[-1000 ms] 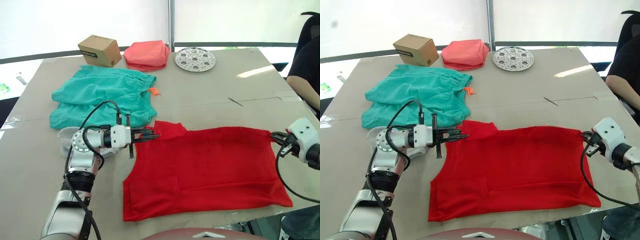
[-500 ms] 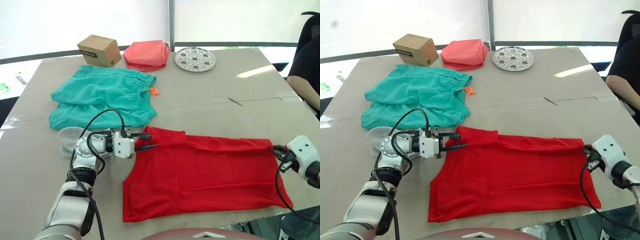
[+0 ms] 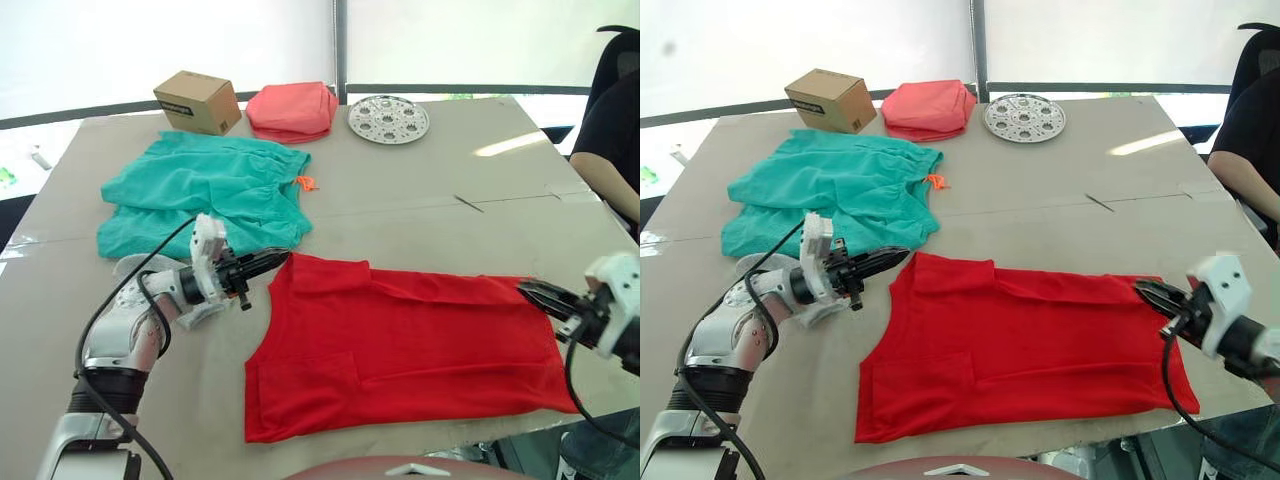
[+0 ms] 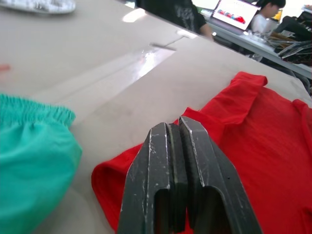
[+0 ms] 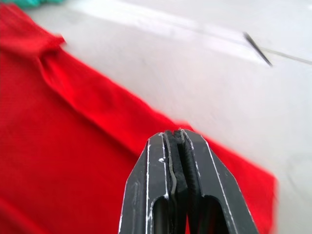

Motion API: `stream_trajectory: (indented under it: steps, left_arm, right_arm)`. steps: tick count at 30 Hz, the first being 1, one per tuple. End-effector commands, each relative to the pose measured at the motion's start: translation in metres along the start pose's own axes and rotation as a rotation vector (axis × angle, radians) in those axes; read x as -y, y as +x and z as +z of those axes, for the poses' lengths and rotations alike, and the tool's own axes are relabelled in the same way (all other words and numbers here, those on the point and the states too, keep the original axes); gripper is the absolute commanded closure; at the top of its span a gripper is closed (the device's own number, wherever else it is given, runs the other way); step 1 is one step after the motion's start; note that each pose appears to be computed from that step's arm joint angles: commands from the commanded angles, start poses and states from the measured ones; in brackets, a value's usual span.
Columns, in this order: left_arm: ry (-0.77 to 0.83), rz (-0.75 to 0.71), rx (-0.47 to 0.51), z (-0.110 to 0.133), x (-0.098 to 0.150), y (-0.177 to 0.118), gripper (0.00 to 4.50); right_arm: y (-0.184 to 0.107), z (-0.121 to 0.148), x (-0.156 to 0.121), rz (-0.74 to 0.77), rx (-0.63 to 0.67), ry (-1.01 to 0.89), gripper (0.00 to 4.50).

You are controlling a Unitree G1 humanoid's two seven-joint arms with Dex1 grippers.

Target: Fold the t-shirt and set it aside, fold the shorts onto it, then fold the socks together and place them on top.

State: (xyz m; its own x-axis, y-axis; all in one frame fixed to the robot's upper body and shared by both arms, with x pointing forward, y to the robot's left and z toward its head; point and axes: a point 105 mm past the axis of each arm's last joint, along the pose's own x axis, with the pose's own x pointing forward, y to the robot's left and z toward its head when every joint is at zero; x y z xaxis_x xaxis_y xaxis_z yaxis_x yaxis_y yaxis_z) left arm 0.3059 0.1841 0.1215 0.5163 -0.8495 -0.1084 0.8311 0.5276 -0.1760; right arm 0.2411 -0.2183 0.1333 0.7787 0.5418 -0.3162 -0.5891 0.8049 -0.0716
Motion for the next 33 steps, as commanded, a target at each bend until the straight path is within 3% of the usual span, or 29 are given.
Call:
stream_trajectory:
  steps: [1,6,10,14,18,22,26,28,30,31,32,33]
  left_arm:
    - [-0.04,0.064,-0.056,0.006,-0.009,0.01,4.4]
    - [-0.101,0.147,-0.127,0.003,-0.024,0.017,4.4]
    - [-0.093,0.109,-0.205,-0.009,-0.019,0.019,4.4]
    - [-0.103,0.008,-0.249,-0.018,-0.002,0.019,4.4]
    - [-0.083,-0.226,-0.19,-0.008,0.031,0.01,4.4]
    - [-0.037,-0.342,-0.298,-0.02,0.043,-0.008,4.4]
    - [-0.1,-0.212,-0.095,0.014,0.016,0.007,4.4]
    - [-0.015,-0.074,-0.082,0.018,-0.005,0.016,4.4]
    - [-0.002,-0.112,-0.12,0.015,-0.003,0.017,4.4]
    - [0.018,-0.117,-0.132,0.015,-0.003,0.017,3.81]
    - [0.041,-0.109,-0.135,0.015,-0.005,0.018,3.58]
    - [0.097,-0.083,-0.141,0.014,-0.009,0.019,3.07]
  right_arm:
    - [0.019,-0.011,0.004,-0.021,-0.066,-0.017,4.5]
    - [0.033,-0.034,0.004,0.028,-0.15,-0.03,4.5]
    - [0.037,-0.031,-0.003,0.073,-0.114,-0.043,4.5]
    - [0.039,-0.022,-0.018,0.151,-0.057,-0.059,4.5]
    - [0.038,-0.027,-0.027,0.192,-0.058,-0.071,4.5]
    - [0.037,-0.025,-0.033,0.226,-0.04,-0.089,4.5]
    - [0.033,0.0,-0.05,0.305,0.099,-0.137,4.5]
    - [0.033,0.004,-0.051,0.305,0.118,-0.145,4.5]
    - [0.034,0.003,-0.052,0.297,0.117,-0.15,4.5]
    - [0.034,0.002,-0.052,0.294,0.115,-0.153,4.5]
    - [0.034,0.002,-0.052,0.292,0.113,-0.156,4.5]
    - [0.034,0.001,-0.052,0.29,0.113,-0.157,4.5]
